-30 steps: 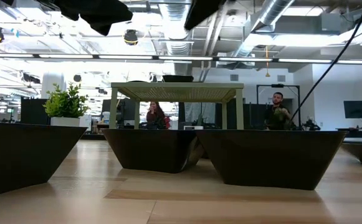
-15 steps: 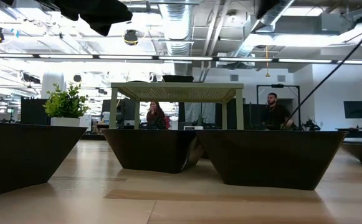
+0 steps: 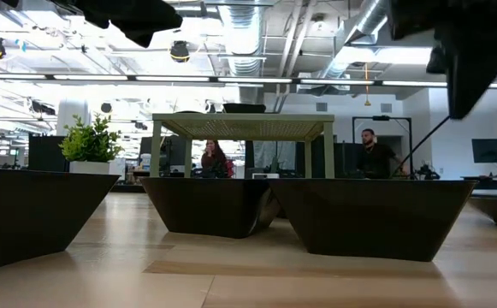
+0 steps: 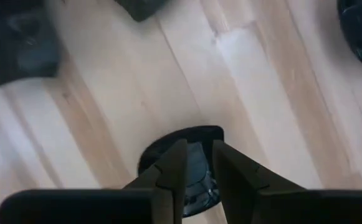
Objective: Pick & Place Mini shaped plates
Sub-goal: Stack the distorted square plate on top of the other distorted square plate on the shelf
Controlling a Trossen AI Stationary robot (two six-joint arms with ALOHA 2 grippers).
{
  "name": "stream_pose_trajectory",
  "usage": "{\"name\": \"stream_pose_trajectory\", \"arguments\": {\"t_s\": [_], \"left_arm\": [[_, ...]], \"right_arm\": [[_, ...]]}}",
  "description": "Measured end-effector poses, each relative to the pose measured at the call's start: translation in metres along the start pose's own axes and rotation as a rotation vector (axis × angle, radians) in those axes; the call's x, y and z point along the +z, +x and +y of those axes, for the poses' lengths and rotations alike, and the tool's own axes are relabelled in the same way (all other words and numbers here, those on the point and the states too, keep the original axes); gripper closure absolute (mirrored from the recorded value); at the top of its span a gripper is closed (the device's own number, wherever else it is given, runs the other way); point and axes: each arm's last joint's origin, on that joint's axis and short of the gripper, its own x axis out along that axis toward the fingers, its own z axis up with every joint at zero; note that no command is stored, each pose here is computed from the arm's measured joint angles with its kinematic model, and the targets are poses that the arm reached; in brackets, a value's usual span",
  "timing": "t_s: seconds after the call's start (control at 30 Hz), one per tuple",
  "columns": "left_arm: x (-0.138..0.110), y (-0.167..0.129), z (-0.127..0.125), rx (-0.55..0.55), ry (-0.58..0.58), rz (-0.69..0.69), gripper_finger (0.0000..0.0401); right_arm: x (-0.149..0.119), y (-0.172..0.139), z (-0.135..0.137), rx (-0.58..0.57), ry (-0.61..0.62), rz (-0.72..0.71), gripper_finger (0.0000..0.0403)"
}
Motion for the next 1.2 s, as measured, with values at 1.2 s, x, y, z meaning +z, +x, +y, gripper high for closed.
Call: {"name": "stream_pose_trajectory", "arguments": {"t_s": [1.2], "left_arm": [[0.003, 0.0, 0.001, 0.007, 0.036, -0.027, 0.0316]], "right_arm": [[0.058, 0.064, 0.085, 0.632, -0.265, -0.109, 0.0331]]}}
